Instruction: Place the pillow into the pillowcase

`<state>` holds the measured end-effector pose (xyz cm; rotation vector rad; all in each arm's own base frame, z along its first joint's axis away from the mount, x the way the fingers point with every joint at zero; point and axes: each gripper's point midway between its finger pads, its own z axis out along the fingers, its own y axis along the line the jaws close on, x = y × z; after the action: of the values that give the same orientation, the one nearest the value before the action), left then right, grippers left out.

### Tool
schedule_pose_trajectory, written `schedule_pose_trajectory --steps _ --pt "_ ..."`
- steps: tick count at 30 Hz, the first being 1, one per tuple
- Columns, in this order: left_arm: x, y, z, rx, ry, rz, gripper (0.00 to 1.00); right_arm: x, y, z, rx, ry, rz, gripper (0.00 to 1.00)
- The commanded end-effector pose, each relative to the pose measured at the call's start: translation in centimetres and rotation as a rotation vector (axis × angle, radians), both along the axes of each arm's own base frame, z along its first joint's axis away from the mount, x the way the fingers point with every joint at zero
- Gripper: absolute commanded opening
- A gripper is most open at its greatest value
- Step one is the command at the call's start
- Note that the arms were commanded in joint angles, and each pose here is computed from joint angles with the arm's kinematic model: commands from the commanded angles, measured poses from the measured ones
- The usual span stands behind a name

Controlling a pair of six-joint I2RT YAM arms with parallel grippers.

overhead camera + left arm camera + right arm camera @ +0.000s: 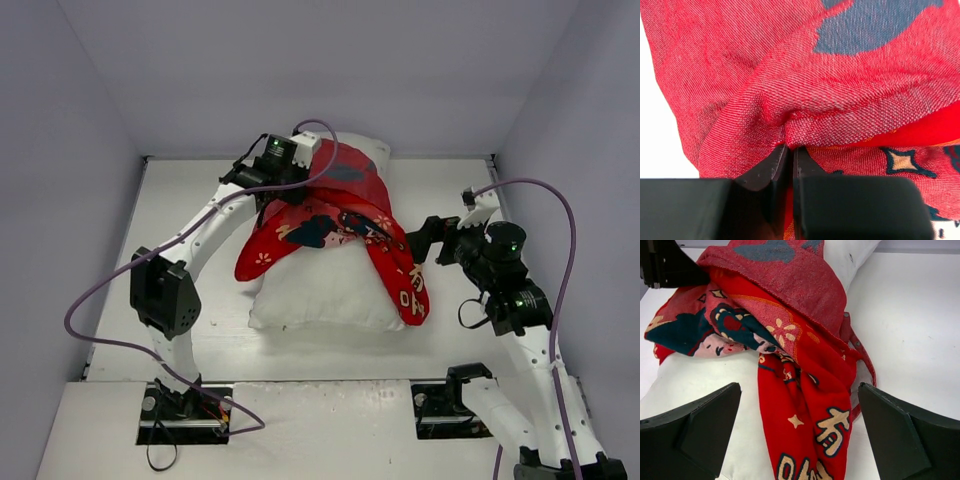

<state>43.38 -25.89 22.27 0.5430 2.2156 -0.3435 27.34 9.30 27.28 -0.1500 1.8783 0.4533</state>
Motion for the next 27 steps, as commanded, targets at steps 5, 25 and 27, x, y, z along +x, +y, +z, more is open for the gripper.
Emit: schedule_pose_trajectory --steps 5,25,27 --pt "3.0 4.5 13.8 -0.181 -0.285 0.097 0.0 1.2 1.1 1.7 0.008 -0.053 0.053 1.0" --pt "-4.4 26.5 29.8 -0.332 -0.683 0.736 0.0 3.8 3.9 3.0 0.021 -0.045 0.156 0.96" --pt "-4.1 27.4 26.9 -0.284 -0.639 0.786 0.0 3.7 4.7 2.6 0.03 -0.029 0.176 0.96"
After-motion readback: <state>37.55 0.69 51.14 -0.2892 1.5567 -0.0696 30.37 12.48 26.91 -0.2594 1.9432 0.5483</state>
